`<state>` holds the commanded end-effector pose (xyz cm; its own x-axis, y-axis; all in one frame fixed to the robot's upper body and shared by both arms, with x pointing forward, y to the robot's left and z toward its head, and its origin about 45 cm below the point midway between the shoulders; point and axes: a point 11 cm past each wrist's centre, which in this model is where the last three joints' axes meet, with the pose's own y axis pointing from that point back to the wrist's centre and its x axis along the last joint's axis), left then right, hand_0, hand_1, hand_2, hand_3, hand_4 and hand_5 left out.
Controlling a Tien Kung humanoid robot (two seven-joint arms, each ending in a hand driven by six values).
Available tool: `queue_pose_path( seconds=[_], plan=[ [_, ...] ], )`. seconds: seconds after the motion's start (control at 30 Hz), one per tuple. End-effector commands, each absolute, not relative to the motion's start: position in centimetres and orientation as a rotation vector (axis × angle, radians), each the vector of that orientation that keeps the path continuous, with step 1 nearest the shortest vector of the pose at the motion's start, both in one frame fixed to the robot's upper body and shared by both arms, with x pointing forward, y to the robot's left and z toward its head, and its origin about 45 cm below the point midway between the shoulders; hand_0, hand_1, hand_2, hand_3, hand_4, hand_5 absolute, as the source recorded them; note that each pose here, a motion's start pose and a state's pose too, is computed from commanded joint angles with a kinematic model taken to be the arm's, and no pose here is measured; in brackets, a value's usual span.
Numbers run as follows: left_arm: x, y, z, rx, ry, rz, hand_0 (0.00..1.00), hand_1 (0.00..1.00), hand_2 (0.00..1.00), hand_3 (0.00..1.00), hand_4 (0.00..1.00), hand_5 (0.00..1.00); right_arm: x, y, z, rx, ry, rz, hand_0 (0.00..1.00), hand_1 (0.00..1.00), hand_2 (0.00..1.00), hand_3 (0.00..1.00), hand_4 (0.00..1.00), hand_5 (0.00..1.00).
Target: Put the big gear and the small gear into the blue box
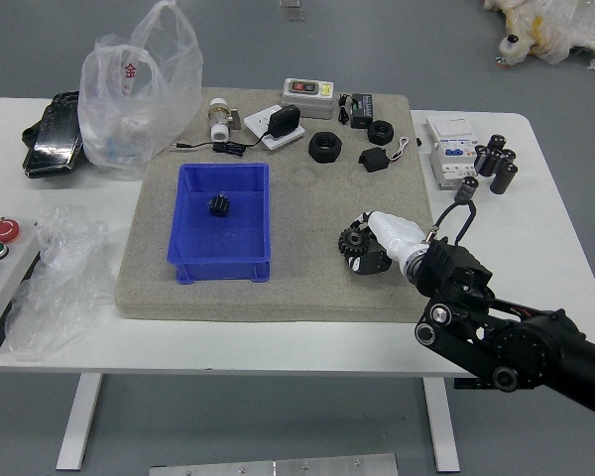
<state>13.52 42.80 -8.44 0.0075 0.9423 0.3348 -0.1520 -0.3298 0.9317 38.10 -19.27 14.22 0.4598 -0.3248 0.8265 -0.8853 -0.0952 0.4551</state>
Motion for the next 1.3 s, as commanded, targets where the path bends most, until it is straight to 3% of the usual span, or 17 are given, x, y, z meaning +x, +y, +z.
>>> queue_pose_path(
  seconds=[0.37, 0.9, 0.93, 1.1, 1.13, 1.3],
  plan=[
    [13.5, 42.9, -8.4, 1.355, 0.896, 1.495, 0.651, 0.535, 0.555, 0.702, 0.673, 0.351, 40.1, -18.1, 17.2, 1.660, -1.118, 0.795, 0.338, 0.532, 0.346, 0.450, 0.485, 0.033],
    [13.5, 43.0, -8.3, 1.365, 0.899, 1.491, 0.651, 0.537, 0.555, 0.702, 0.672, 0.351, 41.3, -8.2, 23.0, 1.801, -1.025, 1.160, 0.351, 0.527, 0.369, 0.452, 0.495, 0.024],
    [13.5, 43.0, -8.3, 1.366, 0.898, 1.491, 0.651, 0.537, 0.555, 0.701, 0.672, 0.351, 41.1, -7.5, 23.1, 1.810, -1.007, 1.180, 0.448, 0.577, 0.553, 0.467, 0.533, 0.002],
    [13.7, 43.1, -8.2, 1.367, 0.895, 1.491, 0.651, 0.537, 0.555, 0.701, 0.672, 0.351, 40.2, -5.2, 23.0, 1.868, -0.911, 1.229, 0.448, 0.577, 0.553, 0.467, 0.533, 0.002],
    [13.7, 43.1, -8.2, 1.368, 0.894, 1.491, 0.650, 0.538, 0.555, 0.701, 0.672, 0.351, 40.1, -4.9, 22.8, 1.881, -0.890, 1.234, 0.548, 0.658, 0.649, 0.622, 0.476, 0.003],
    [13.7, 43.2, -8.2, 1.370, 0.895, 1.490, 0.650, 0.538, 0.555, 0.701, 0.672, 0.351, 39.5, -4.0, 21.6, 1.907, -0.808, 1.225, 0.548, 0.658, 0.649, 0.622, 0.476, 0.003]
  ],
)
